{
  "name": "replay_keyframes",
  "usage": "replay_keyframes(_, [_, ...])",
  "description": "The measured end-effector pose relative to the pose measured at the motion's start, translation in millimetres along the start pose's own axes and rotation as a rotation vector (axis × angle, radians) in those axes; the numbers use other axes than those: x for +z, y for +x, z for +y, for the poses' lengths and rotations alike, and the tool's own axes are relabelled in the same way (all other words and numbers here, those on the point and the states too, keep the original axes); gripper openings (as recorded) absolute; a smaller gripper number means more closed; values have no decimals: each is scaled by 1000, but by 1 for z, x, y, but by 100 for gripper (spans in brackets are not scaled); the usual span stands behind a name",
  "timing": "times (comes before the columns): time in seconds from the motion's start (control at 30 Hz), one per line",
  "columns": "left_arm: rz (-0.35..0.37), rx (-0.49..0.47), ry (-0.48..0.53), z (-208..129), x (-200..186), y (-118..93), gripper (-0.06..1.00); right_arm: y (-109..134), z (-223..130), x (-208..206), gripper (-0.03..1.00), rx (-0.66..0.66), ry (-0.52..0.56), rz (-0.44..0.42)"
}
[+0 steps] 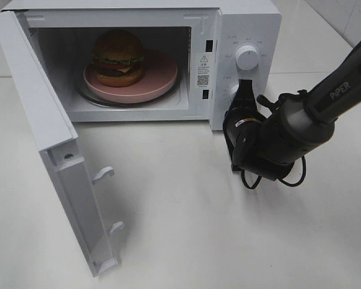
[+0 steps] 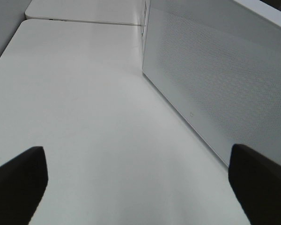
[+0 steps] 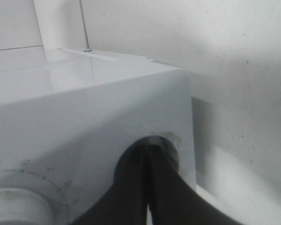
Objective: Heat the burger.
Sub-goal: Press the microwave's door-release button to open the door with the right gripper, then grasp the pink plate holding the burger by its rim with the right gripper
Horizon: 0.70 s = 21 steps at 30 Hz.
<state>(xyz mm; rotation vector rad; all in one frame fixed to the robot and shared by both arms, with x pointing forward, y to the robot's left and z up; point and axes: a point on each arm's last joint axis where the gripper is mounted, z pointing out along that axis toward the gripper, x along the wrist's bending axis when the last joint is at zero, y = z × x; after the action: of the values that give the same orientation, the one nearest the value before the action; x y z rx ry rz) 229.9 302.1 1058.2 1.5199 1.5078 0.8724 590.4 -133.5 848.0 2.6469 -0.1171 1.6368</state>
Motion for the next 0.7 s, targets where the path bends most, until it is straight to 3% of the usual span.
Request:
replay_keyframes(0.3, [0,0,0,0,0,0,96,0,-3,-16,3,-12,14,5])
replay_keyframes(0.37, [0,0,0,0,0,0,96,11,-17,-29,3,-66,101,64])
replay_keyframes(0.47, [0,0,0,0,0,0,96,14,-20,-33,3,-76,121,74])
replay_keyframes(0.7, [0,0,0,0,0,0,96,6,-14,-49,3,-162,166,-24])
